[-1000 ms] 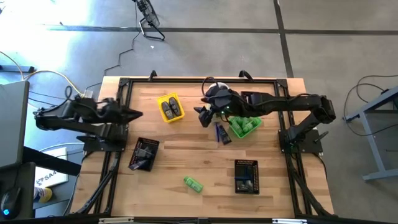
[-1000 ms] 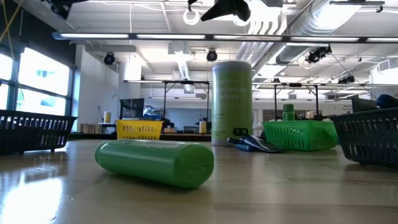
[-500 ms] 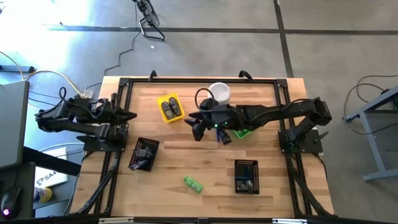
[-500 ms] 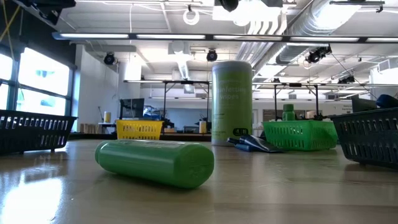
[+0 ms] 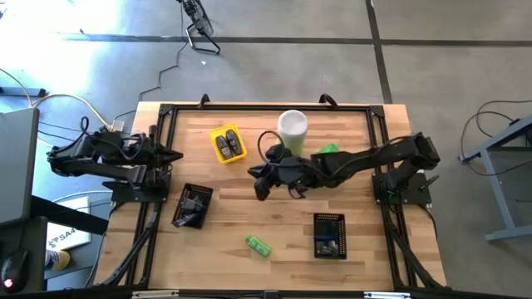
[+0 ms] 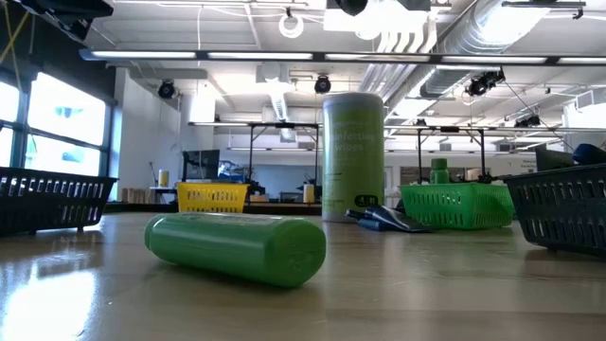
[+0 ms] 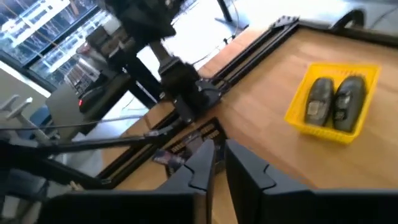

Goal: Pick & Place Travel size toiletries
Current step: Adjust the green bin

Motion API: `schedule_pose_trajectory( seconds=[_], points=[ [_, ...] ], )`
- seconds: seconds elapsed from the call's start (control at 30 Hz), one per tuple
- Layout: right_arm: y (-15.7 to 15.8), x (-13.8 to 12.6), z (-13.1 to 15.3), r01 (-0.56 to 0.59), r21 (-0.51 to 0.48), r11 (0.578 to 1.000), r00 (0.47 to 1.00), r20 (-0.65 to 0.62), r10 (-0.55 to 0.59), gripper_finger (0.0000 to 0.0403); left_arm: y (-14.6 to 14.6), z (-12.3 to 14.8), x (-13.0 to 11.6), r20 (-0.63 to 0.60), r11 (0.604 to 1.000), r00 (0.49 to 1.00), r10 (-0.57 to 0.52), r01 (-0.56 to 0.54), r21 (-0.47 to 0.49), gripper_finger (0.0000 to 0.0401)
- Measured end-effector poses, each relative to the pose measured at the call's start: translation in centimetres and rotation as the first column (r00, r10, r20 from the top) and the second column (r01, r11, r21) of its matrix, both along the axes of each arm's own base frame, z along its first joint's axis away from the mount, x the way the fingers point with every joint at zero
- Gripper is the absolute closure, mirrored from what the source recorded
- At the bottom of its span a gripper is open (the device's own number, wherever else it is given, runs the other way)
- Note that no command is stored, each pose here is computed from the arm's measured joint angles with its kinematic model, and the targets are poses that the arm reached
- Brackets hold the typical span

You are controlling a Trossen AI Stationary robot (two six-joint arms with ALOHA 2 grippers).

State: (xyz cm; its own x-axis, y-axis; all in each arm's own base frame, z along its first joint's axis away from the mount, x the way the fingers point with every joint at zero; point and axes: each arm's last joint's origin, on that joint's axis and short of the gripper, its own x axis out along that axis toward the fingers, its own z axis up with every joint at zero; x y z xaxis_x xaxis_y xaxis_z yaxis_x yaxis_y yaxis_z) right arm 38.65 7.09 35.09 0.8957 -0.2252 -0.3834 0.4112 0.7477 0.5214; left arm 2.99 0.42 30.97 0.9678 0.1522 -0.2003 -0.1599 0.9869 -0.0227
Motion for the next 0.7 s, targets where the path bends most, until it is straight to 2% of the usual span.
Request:
schedule_pose_trajectory(
  seconds=[0.13,0.3,0.37,0.43,0.5,0.7],
  points=[
    [1.0,0.9,-0.5,-0.002,0.025,1.0,0.999,-0.037,0.003,0.0387,0.0,0.0,0.0,0.002,1.0,1.0,-0.004,0.004,-0.001,0.0391],
    [0.8,1.0,-2.6,0.055,0.052,0.997,0.978,-0.205,-0.044,0.0399,-0.1,0.0,0.0,0.0,0.999,0.999,-0.032,0.032,-0.007,0.0391],
    [0.5,0.6,-4.2,0.106,0.057,0.993,0.943,-0.322,-0.082,0.0399,-0.1,0.0,0.0,0.001,0.999,0.999,-0.046,0.046,-0.01,0.0391],
    [0.3,0.5,-5.1,0.165,0.086,0.983,0.916,-0.383,-0.12,0.0399,-0.2,0.0,0.0,-0.001,0.998,0.999,-0.054,0.054,-0.011,0.0391],
    [0.2,0.0,-6.4,0.224,0.086,0.971,0.863,-0.481,-0.156,0.0399,-0.2,0.0,0.0,-0.001,0.998,0.999,-0.055,0.054,-0.012,0.0391],
    [-0.3,-1.2,-8.7,0.378,0.055,0.924,0.715,-0.651,-0.254,0.0399,-0.2,0.0,0.0,-0.001,0.998,0.999,-0.054,0.054,-0.015,0.0391]
  ],
)
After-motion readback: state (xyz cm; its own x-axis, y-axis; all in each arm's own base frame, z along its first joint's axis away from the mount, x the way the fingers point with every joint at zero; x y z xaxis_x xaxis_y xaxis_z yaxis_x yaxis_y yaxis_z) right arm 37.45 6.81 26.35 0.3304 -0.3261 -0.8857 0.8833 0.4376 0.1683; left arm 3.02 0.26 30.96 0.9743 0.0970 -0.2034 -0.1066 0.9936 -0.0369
